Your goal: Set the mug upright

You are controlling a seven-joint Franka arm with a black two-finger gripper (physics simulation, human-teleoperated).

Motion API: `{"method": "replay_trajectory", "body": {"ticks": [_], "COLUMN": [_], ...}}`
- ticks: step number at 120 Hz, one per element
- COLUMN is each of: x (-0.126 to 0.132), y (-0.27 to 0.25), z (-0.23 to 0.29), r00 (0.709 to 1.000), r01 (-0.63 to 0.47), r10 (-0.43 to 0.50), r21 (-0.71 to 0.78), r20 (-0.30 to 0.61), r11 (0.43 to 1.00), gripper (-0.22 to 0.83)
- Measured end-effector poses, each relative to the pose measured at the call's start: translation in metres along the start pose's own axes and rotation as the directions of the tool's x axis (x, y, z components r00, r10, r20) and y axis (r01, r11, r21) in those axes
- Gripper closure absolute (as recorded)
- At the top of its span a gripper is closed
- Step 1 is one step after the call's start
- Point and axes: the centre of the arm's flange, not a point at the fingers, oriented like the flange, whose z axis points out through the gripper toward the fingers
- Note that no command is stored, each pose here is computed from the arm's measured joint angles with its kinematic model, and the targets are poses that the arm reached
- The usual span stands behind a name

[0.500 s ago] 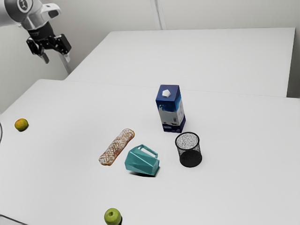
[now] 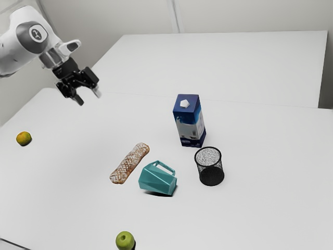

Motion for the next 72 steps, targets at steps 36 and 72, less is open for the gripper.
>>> {"method": "replay_trajectory", "body": {"ticks": [36, 72], "x": [-0.012, -0.018], "y": [-0.061, -0.065], "z": [0.141, 0.243], "r00": [0.991, 0.992], "r01": [0.12, 0.088], "r10": [-0.133, -0.126], "r21": [-0.439, -0.591], "r20": [0.001, -0.024], "r11": [0.891, 0.802], "gripper": [0.02, 0.02]}}
